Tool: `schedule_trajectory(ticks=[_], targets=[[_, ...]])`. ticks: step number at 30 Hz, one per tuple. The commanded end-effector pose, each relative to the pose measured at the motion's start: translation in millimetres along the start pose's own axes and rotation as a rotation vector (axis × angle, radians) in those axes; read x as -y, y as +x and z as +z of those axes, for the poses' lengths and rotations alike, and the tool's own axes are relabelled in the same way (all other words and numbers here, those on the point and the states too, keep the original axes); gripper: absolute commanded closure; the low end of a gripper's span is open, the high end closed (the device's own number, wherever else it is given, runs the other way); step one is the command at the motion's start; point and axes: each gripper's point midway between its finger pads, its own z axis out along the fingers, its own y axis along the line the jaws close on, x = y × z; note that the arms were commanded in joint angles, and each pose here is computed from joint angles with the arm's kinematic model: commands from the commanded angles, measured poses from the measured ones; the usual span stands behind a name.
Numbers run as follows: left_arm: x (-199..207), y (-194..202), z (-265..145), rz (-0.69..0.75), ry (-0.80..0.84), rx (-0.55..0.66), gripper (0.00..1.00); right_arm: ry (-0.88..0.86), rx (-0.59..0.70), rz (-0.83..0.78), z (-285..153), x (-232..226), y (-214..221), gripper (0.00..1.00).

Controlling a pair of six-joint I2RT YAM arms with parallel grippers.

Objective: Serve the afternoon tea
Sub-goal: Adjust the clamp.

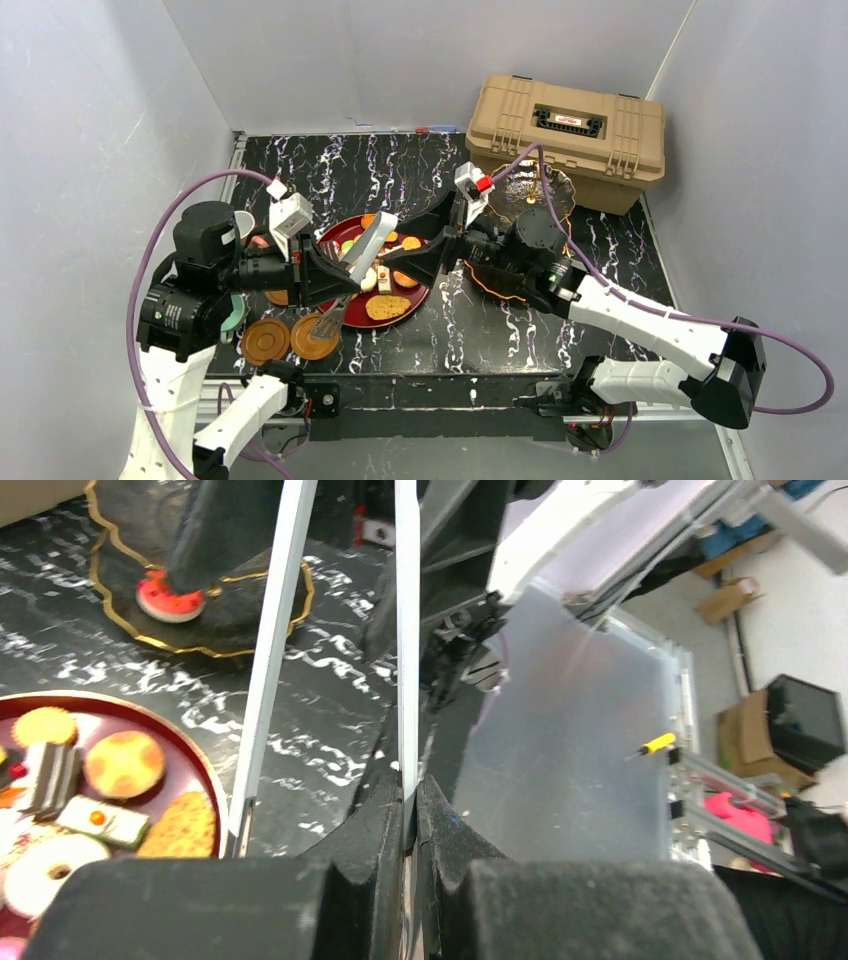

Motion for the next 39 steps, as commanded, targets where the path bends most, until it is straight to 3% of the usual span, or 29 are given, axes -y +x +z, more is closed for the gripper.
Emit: schedule_trajectory(ticks=[1, 14, 18, 20, 22, 24, 25, 27, 33, 39], targets=[[43, -21, -6, -0.078, 0.189, 0.048, 1.00, -0.142, 0.063, -0.051, 7, -31, -33, 0.11], [46, -30, -3, -0.145, 0.246, 0.057, 1.00, -0.273, 0.107, -0.018, 45, -70, -28, 0.24], [43, -29, -1, -0.155, 0.247, 0.054, 1.00, -0.232, 0.155, -0.011, 49, -68, -32, 0.50], [41, -28, 0, -0.156, 0.239, 0.052, 1.00, -0.199, 0.167, -0.013, 49, -64, -33, 0.69], [37, -27, 1, -0.151, 0.209, 0.051, 0.99, -0.134, 0.162, -0.025, 48, -54, -33, 0.95], [28, -25, 1, -0.125, 0.157, 0.045, 0.85, -0.038, 0.166, -0.042, 43, -40, -34, 0.99], [23, -25, 1, -0.112, 0.115, 0.042, 0.63, -0.003, 0.169, -0.053, 40, -35, -36, 0.99], [5, -24, 0, -0.077, 0.000, 0.036, 0.36, 0.101, 0.165, -0.073, 33, -20, -37, 0.99], [-51, -26, -20, 0.158, -0.355, 0.031, 0.30, 0.335, 0.121, -0.141, 21, 7, -37, 0.99], [-51, -18, -21, 0.314, -0.340, 0.043, 0.27, 0.468, 0.040, -0.202, 39, 9, -22, 0.99]])
